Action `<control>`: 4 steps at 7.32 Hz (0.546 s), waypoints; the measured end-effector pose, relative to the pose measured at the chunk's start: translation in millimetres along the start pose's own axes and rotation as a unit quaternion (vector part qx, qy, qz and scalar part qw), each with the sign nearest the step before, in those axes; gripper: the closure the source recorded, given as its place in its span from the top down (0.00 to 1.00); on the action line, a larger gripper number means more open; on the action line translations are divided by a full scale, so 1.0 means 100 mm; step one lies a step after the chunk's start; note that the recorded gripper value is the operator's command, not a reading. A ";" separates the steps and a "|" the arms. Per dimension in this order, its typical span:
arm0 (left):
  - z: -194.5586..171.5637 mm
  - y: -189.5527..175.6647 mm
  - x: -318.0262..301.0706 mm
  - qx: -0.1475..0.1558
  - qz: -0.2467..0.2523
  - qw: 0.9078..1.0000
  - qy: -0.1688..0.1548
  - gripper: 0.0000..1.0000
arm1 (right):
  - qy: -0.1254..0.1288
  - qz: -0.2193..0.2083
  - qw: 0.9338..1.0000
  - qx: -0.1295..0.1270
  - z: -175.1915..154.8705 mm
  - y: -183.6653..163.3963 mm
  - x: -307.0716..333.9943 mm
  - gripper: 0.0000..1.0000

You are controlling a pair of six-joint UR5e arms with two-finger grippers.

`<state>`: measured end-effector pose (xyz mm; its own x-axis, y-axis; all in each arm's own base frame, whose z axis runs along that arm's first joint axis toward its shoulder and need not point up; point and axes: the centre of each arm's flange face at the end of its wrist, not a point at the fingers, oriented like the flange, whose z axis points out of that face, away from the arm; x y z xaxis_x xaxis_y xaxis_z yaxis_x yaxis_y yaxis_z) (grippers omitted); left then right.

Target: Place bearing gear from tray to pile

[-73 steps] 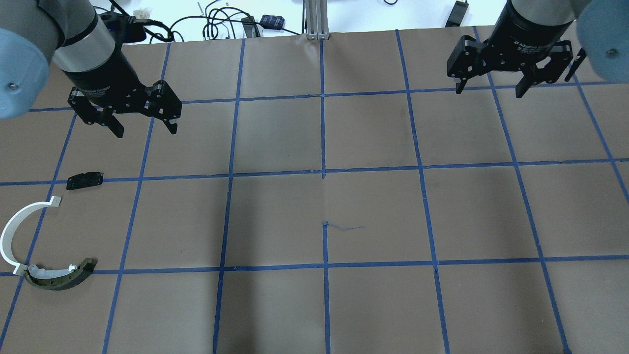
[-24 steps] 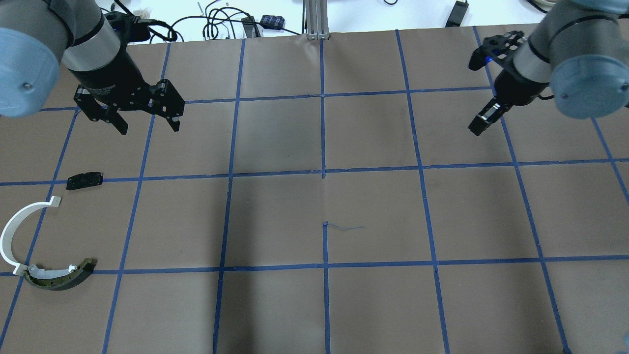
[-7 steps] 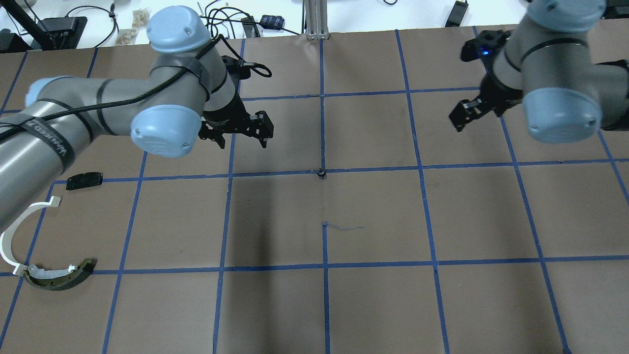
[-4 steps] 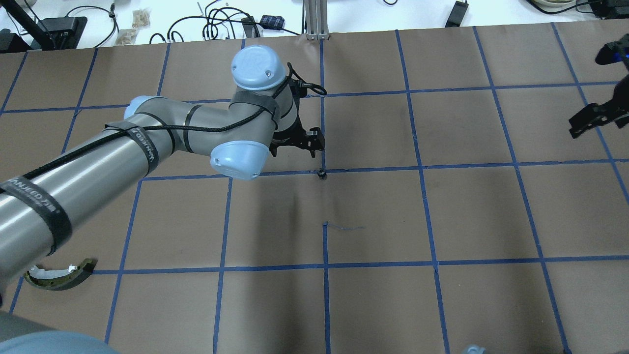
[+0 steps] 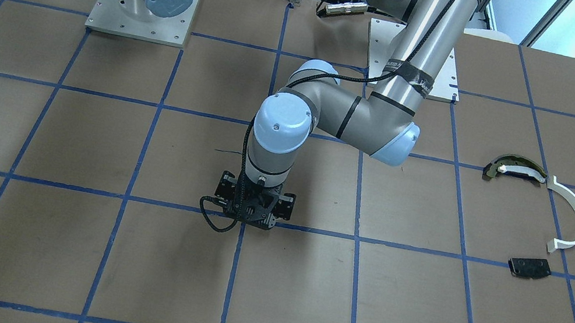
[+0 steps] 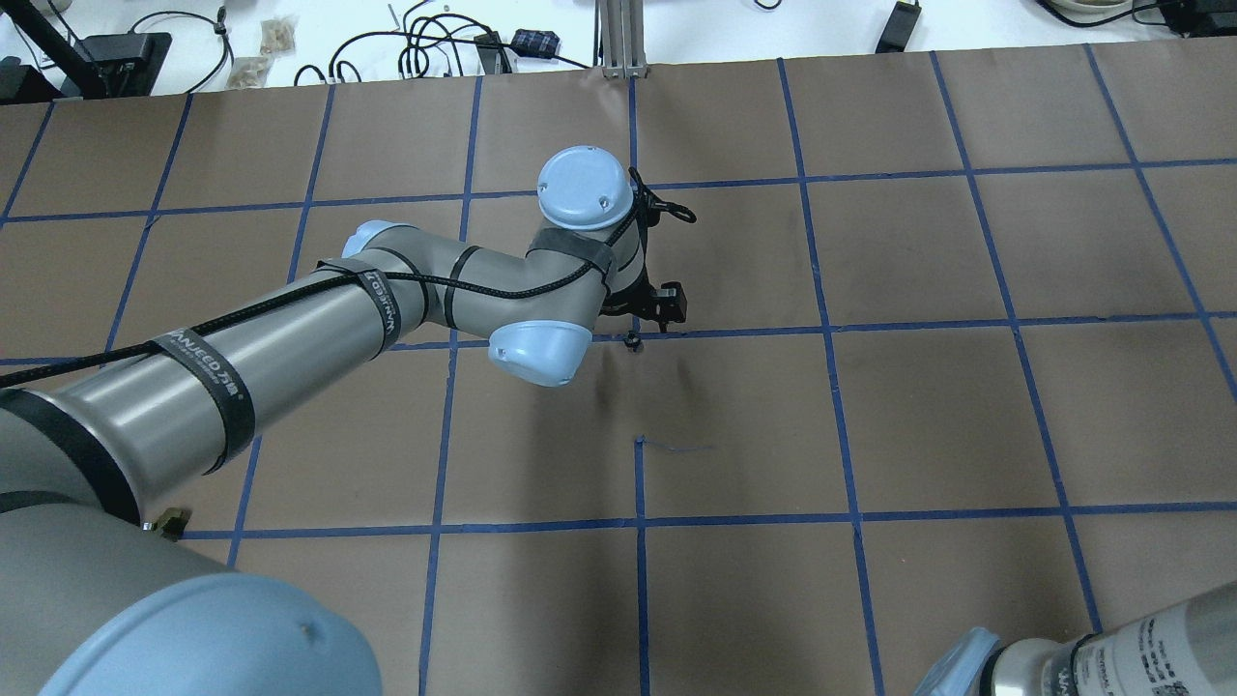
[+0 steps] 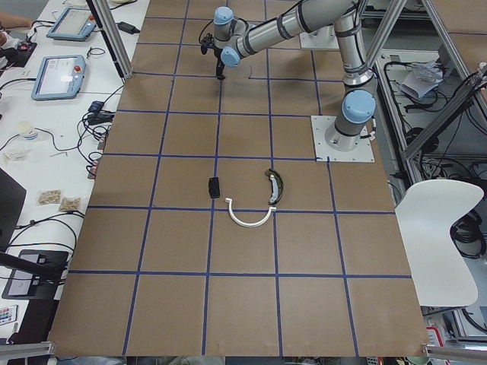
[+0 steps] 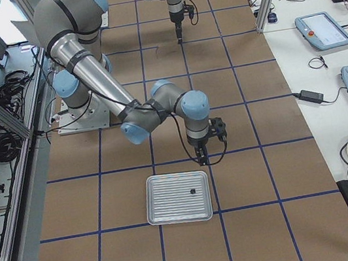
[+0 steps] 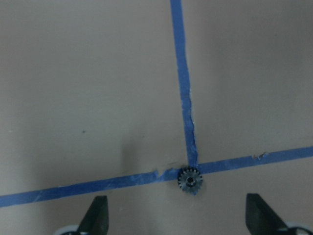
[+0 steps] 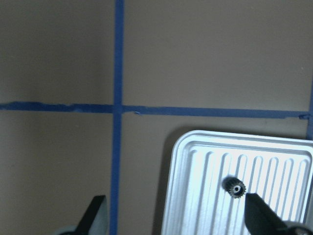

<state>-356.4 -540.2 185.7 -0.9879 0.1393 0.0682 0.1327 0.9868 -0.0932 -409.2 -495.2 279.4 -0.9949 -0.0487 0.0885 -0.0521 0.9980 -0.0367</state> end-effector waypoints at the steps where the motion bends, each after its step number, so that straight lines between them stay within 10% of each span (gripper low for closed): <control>1: 0.07 0.00 0.01 -0.002 0.001 1.000 -0.001 0.87 | 0.003 0.004 1.000 -0.001 0.32 0.13 0.32 1.00; 4: 0.15 0.01 0.01 -0.007 0.001 1.000 -0.004 0.73 | 0.001 0.008 1.000 -0.010 0.86 0.26 0.56 1.00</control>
<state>-358.3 -540.8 170.5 -0.9882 0.1409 0.0599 0.1359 0.9875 -0.0800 -473.5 -475.1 197.3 -0.9954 -0.0333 0.0896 -0.0350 0.9992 -0.0175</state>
